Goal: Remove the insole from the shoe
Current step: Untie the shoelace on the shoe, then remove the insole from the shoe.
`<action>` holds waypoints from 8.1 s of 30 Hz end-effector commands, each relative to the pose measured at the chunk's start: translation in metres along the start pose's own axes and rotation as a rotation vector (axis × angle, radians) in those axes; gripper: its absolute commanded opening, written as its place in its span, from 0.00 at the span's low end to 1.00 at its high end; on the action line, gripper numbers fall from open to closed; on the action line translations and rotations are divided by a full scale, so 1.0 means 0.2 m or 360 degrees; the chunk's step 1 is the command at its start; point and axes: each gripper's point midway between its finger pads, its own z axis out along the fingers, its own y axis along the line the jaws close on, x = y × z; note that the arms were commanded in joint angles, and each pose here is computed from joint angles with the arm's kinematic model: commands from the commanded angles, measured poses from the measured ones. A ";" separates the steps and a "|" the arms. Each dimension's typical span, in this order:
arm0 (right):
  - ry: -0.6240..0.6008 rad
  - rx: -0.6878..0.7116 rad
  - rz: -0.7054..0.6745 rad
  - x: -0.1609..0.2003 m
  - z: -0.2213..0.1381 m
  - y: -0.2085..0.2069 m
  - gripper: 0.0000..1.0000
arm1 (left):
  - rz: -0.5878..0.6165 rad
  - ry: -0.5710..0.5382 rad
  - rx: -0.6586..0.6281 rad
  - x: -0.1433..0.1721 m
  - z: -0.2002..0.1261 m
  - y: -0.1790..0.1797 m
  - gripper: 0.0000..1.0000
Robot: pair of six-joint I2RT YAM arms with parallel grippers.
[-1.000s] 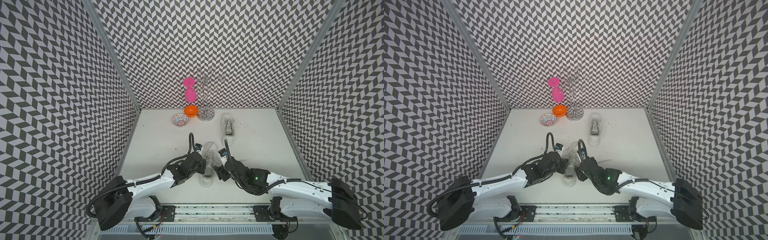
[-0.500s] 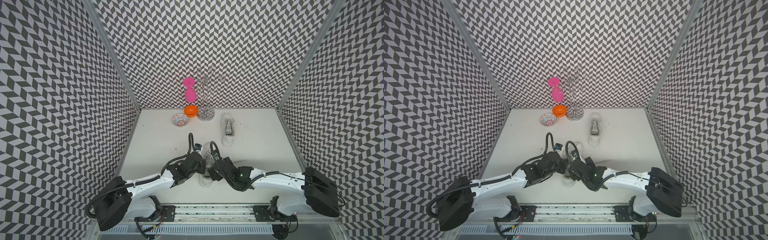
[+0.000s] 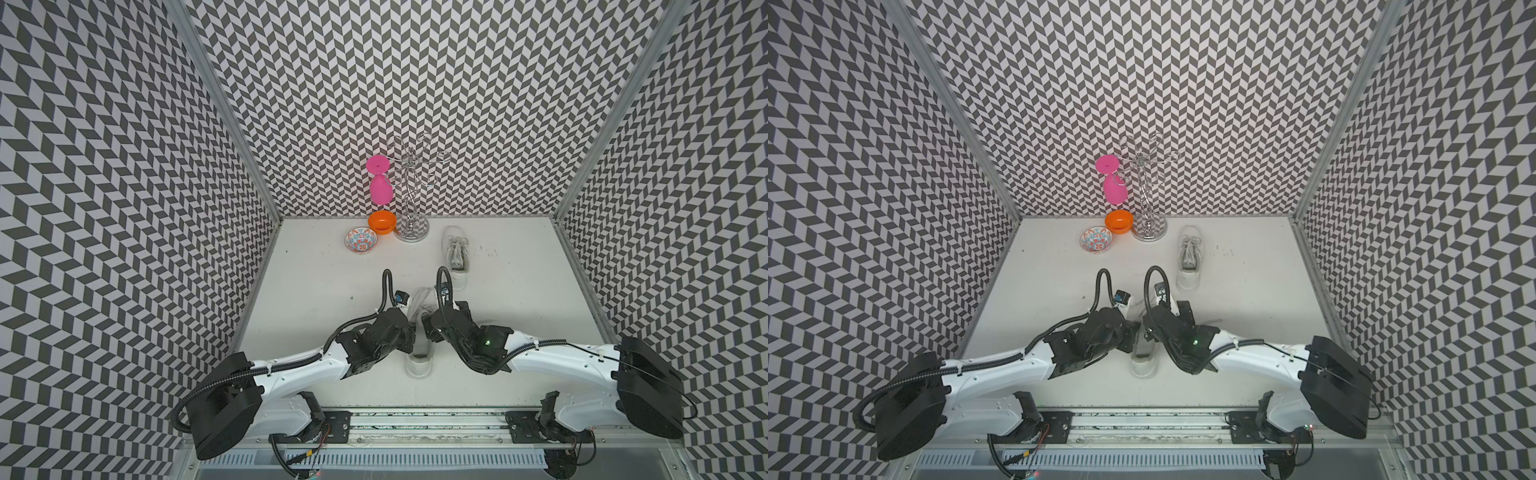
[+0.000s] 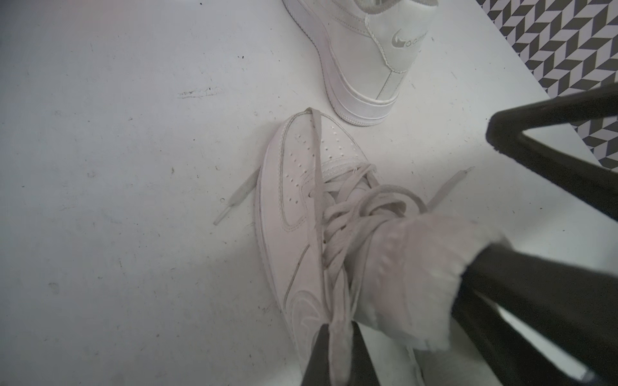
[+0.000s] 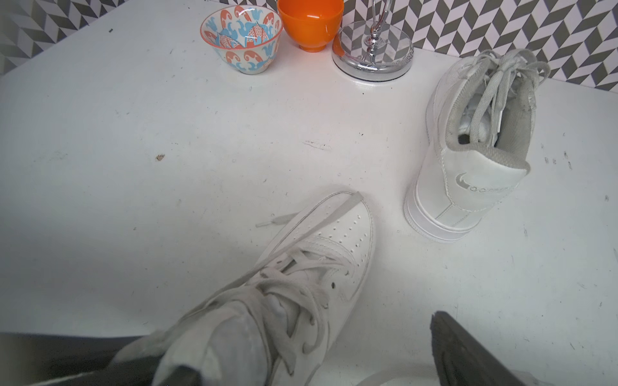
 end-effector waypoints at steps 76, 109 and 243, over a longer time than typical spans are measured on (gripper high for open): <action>0.0256 -0.0547 0.0318 0.13 -0.11 0.31 0.56 | -0.0255 -0.0387 0.0006 -0.35 -0.02 -0.05 0.00; 0.0188 -0.0744 0.0334 0.07 -0.39 0.28 0.38 | -0.0210 -0.0464 -0.0111 -0.25 -0.07 -0.08 0.00; -0.0440 -0.1022 0.0735 -0.26 -0.52 0.13 0.00 | -0.0191 -0.0065 -0.0507 0.14 0.15 0.20 0.00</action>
